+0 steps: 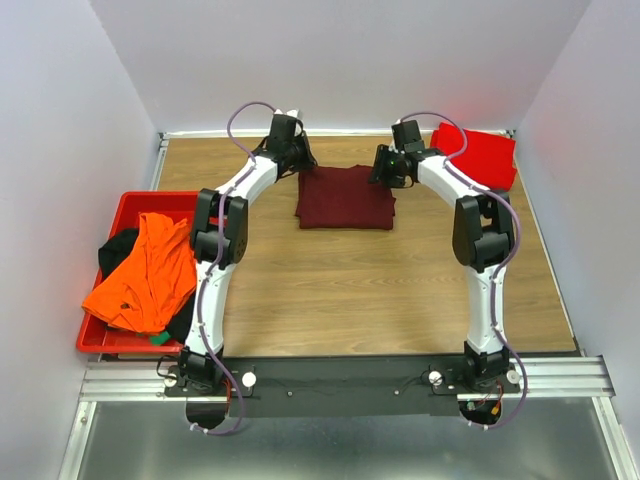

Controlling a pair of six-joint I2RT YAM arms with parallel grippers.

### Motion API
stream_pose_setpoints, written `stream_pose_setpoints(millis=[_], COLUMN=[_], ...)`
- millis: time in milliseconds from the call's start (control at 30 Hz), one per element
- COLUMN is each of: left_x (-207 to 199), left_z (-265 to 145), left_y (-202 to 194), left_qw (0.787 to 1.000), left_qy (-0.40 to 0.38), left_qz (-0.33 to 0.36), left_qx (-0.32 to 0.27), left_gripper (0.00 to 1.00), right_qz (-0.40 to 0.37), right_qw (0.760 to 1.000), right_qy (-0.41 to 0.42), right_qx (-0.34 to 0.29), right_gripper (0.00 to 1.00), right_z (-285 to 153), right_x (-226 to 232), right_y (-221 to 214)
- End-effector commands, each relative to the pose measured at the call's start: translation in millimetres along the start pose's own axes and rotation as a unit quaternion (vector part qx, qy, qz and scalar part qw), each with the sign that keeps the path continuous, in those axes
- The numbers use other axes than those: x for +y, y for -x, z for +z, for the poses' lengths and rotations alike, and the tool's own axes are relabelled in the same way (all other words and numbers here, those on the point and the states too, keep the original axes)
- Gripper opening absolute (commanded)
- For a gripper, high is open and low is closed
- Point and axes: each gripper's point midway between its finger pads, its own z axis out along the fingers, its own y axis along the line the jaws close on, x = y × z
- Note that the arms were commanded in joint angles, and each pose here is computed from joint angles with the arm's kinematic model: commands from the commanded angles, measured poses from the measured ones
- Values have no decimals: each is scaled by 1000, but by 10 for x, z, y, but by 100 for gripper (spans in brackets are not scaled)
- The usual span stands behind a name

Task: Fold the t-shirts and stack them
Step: Fold the tshirt, then neatly place the folded tshirt to the corner

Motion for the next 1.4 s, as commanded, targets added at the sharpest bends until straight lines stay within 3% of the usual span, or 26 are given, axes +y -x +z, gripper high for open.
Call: stream_pose_setpoints(millis=[0, 200, 500, 667, 867, 1033, 1200, 1367], left_x=[218, 600, 736, 526, 173, -58, -251, -493], left_z=[172, 265, 273, 219, -84, -407, -601, -625], left_y=[-69, -129, -121, 50, 500, 748, 682, 236], left_qw=[999, 997, 996, 999, 999, 997, 997, 998], left_qy=[33, 73, 72, 28, -9, -23, -34, -49], left_qz=[-7, -35, -37, -19, 8, 18, 14, 13], left_qx=[12, 18, 24, 14, -39, -70, -65, -23], left_gripper=[0, 0, 0, 0, 25, 28, 27, 23], right_qz=[-3, -5, 1, 1, 4, 22, 40, 53], right_qw=[1000, 999, 999, 1000, 1000, 999, 998, 998], right_qy=[-11, -19, -31, -23, -16, -20, -34, -23], right_qx=[17, 31, 36, 20, -8, -28, -22, -4], right_gripper=[55, 56, 56, 60, 72, 82, 86, 86], right_z=[193, 262, 284, 210, -18, -277, -363, -334], right_x=[-153, -236, -289, -218, -171, -274, -448, -508], right_y=[-160, -277, -344, -206, 26, 167, 95, -6])
